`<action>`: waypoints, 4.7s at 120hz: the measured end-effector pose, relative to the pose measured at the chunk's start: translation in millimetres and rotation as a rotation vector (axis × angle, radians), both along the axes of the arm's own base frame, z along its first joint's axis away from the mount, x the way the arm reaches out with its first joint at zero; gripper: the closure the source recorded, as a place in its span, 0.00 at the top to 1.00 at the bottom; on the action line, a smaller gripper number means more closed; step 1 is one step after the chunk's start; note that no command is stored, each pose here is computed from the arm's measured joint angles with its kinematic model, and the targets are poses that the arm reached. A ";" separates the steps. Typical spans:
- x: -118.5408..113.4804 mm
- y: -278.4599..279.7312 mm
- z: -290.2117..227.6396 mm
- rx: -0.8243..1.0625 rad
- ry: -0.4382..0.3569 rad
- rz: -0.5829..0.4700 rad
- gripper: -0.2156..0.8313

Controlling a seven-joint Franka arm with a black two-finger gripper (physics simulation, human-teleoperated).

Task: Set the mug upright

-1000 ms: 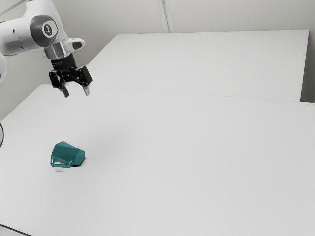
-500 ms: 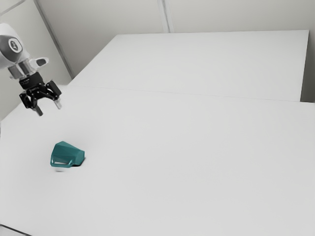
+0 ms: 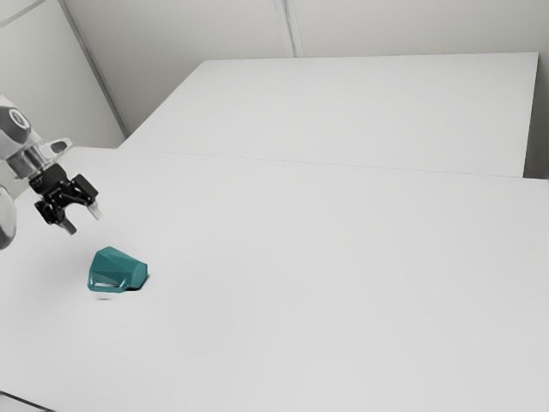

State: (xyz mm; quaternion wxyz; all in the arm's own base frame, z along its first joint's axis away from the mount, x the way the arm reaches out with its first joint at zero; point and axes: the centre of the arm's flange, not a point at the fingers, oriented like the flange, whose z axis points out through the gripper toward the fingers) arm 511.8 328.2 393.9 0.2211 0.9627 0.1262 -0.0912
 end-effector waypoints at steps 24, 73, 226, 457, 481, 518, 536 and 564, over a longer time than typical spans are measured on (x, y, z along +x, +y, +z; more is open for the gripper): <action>-1.7 12.8 -26.0 -0.078 -0.068 -0.018 0.79; -19.6 20.8 -83.5 -0.225 -0.137 -0.056 0.79; 5.4 -42.3 -118.3 -0.457 -0.343 -0.203 0.14; 79.4 -274.0 1.4 0.272 -0.141 -0.582 0.05; 80.1 -275.9 -10.4 0.288 -0.129 -0.530 0.05; 86.4 -285.6 -29.6 0.300 -0.115 -0.489 0.05; 89.4 -294.7 -32.5 0.316 -0.120 -0.489 0.05; 93.5 -296.0 -48.2 0.337 -0.105 -0.482 0.05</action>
